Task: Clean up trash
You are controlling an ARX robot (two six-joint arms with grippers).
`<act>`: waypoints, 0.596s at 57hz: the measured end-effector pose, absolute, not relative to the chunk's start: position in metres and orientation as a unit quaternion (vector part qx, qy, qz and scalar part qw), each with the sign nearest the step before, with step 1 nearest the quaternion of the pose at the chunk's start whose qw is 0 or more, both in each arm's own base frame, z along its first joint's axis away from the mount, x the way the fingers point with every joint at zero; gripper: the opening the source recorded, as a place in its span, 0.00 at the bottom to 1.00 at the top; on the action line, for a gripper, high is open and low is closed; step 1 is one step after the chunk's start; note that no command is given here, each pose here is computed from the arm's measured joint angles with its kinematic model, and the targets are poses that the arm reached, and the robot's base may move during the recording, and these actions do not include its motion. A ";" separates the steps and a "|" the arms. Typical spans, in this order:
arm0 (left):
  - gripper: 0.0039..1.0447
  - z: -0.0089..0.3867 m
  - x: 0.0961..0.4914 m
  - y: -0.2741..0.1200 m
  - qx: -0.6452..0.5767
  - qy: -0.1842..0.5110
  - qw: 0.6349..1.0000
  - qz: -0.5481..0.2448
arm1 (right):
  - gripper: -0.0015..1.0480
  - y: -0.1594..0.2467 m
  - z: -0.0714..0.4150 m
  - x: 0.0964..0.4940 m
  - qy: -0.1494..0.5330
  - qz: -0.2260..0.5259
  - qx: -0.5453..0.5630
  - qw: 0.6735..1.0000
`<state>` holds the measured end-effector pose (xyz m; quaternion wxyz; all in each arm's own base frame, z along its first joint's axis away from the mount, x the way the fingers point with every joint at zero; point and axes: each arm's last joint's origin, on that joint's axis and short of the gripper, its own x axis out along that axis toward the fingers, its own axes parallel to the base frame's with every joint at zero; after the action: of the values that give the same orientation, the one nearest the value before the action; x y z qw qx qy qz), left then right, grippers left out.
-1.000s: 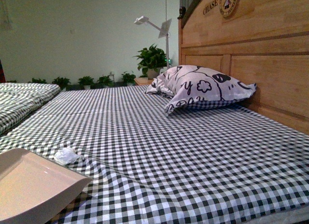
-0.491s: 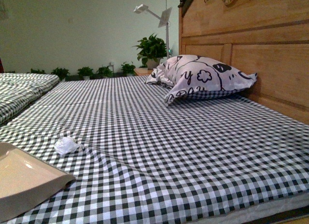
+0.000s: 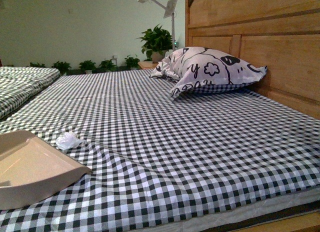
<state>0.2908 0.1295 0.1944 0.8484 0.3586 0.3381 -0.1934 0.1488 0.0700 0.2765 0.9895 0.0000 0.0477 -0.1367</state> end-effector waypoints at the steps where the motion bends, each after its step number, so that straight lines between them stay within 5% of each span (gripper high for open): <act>1: 0.25 0.194 0.291 0.130 0.358 0.339 0.848 -0.194 | 0.19 0.070 0.277 0.149 0.048 -0.137 0.000 0.989; 34: 0.25 0.196 0.296 0.142 0.342 0.375 0.841 -0.187 | 0.19 0.070 0.277 0.149 0.048 -0.137 0.000 0.989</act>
<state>0.2958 0.1422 0.1963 0.8411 0.3416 0.3754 -0.1868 0.1488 0.0700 0.2765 0.9895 -0.0002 0.0477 -0.1367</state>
